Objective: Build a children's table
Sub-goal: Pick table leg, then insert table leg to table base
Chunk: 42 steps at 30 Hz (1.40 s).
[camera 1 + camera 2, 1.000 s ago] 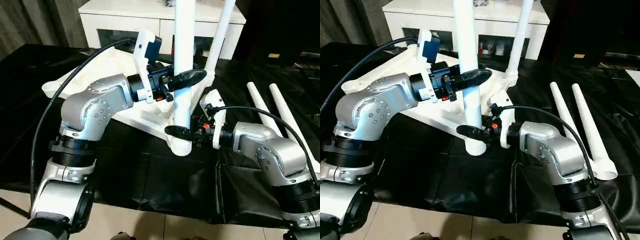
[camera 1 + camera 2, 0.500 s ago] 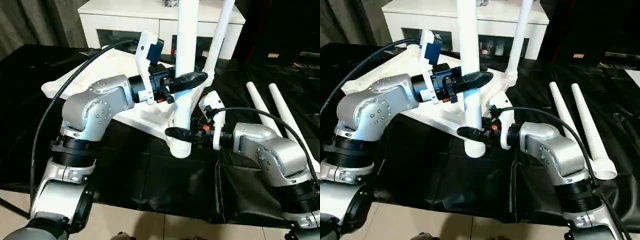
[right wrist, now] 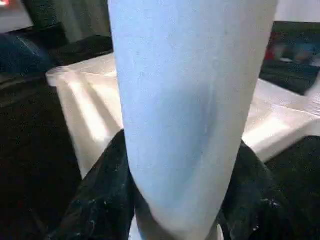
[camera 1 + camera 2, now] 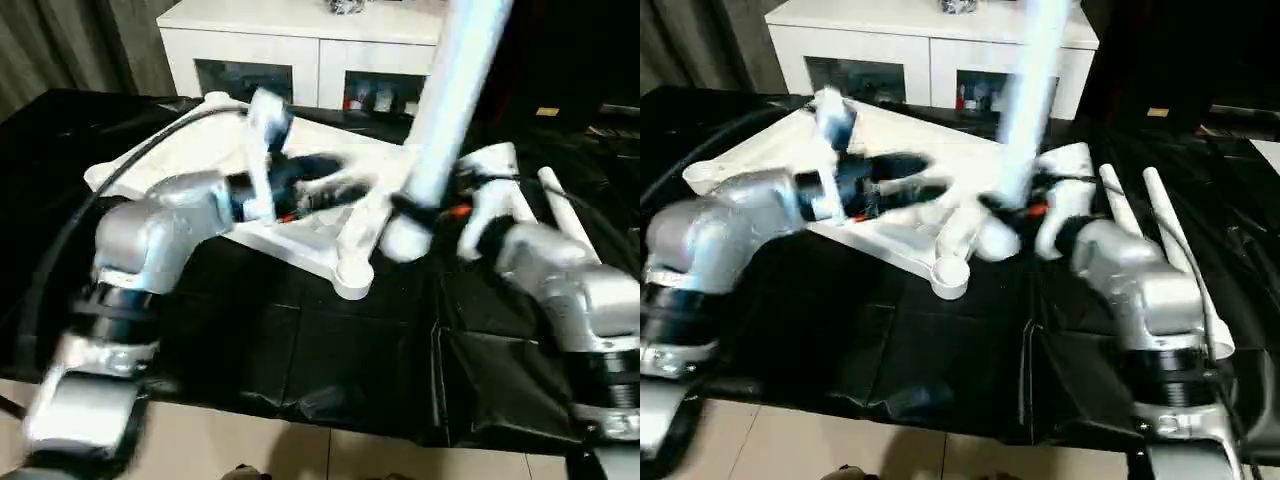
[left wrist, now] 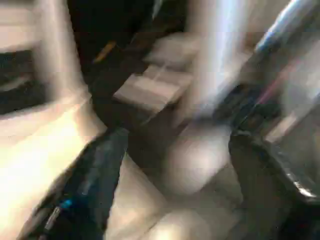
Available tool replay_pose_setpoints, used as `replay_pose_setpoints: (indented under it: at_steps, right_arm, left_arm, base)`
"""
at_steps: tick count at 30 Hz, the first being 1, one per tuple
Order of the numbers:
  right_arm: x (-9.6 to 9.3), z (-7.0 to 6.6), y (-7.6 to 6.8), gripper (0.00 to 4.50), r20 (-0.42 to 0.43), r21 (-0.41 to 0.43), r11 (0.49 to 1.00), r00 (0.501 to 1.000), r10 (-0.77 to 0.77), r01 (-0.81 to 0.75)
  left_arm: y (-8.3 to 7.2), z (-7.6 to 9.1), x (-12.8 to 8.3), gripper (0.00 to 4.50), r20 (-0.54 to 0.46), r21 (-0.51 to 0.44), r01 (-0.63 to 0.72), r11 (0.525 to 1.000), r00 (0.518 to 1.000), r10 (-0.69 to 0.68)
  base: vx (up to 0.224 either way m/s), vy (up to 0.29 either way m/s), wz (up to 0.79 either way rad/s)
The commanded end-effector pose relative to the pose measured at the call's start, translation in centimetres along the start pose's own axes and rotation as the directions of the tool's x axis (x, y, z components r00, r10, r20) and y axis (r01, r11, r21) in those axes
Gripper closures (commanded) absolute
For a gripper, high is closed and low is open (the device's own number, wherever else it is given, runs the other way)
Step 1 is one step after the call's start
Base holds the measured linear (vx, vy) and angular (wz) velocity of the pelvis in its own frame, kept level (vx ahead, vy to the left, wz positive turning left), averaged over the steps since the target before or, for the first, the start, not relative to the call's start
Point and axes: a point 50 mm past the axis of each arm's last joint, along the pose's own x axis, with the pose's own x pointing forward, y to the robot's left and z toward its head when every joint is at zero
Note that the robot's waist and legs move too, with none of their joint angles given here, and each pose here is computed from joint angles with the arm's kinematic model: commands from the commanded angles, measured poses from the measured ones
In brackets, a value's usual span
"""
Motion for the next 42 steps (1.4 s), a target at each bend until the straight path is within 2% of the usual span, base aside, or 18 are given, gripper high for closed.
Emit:
replay_pose_setpoints:
  at_steps: [1,2,3,5,9,14,16,17,22,25,32,39,42]
  right_arm:
    - [-0.5,-0.3,-0.3,2.64,-0.001,-0.009,0.999,0.999,-0.041,0.041]
    - [-0.6,-0.6,0.0,2.64,-0.008,-0.003,0.999,0.999,-0.033,0.033]
    - [-1.0,-1.0,0.6,2.64,-0.022,0.008,1.0,1.0,-0.011,0.011]
    - [-1.3,-1.2,1.0,2.64,-0.026,0.016,1.0,1.0,0.002,-0.001]
    - [-2.4,-1.5,1.4,2.64,-0.049,0.021,1.0,0.999,0.008,-0.007]
    - [-4.1,-1.9,2.1,2.64,-0.09,0.02,1.0,0.996,0.021,-0.02]
    - [-4.6,-1.9,2.4,2.64,-0.1,0.022,0.999,0.995,0.025,-0.023]
    - [-5.0,-2.0,2.6,2.64,-0.107,0.026,0.999,0.994,0.028,-0.025]
    - [-5.8,-2.0,3.0,2.64,-0.13,0.028,0.999,0.991,0.028,-0.025]
    - [-6.0,-2.0,3.1,2.64,-0.136,0.028,0.999,0.99,0.027,-0.023]
    - [-6.1,-2.0,3.8,2.64,-0.156,0.036,0.999,0.987,0.042,-0.037]
    - [-6.0,-2.0,4.1,2.64,-0.161,0.04,0.998,0.985,0.063,-0.057]
    - [-6.0,-1.9,4.2,2.64,-0.162,0.039,0.997,0.984,0.077,-0.072]
  left_arm:
    - [0.4,-2.5,0.5,0.51,-0.197,0.224,0.025,0.974,0.98,0.02]
    - [0.7,-3.3,0.6,0.49,-0.237,0.258,0.047,0.965,0.971,0.016]
    - [0.9,-4.0,0.8,0.49,-0.249,0.232,0.087,0.969,0.968,-0.027]
    - [1.0,-4.3,1.0,0.49,-0.266,0.228,0.134,0.964,0.961,-0.07]
    - [1.7,-4.6,1.3,0.49,-0.329,0.247,0.202,0.948,0.938,-0.114]
    - [2.6,-5.0,1.7,0.49,-0.409,0.34,0.232,0.911,0.909,-0.079]
    - [2.7,-5.0,1.8,0.49,-0.421,0.347,0.237,0.907,0.904,-0.075]
    - [2.7,-5.3,1.8,0.49,-0.457,0.367,0.265,0.891,0.886,-0.076]
    - [2.3,-6.0,2.0,0.49,-0.522,0.331,0.344,0.879,0.842,-0.133]
    - [2.3,-6.1,2.0,0.49,-0.538,0.342,0.357,0.869,0.833,-0.131]
    - [2.6,-7.3,2.2,0.49,-0.59,0.415,0.313,0.854,0.808,-0.009]
    - [2.1,-8.1,2.7,0.49,-0.598,0.425,0.318,0.847,0.802,-0.001]
    - [1.7,-8.9,2.6,0.68,-0.633,0.378,0.348,0.858,0.773,-0.035]
  base:
    - [0.0,0.0,0.0]
    - [0.0,0.0,0.0]
    - [0.0,0.0,0.0]
    - [0.0,0.0,0.0]
    - [0.0,0.0,0.0]
    - [0.0,0.0,0.0]
    - [0.0,0.0,0.0]
    - [0.0,0.0,0.0]
    - [0.0,0.0,0.0]
    - [0.0,0.0,0.0]
    - [0.0,0.0,0.0]
    - [0.0,0.0,0.0]
    - [0.0,0.0,0.0]
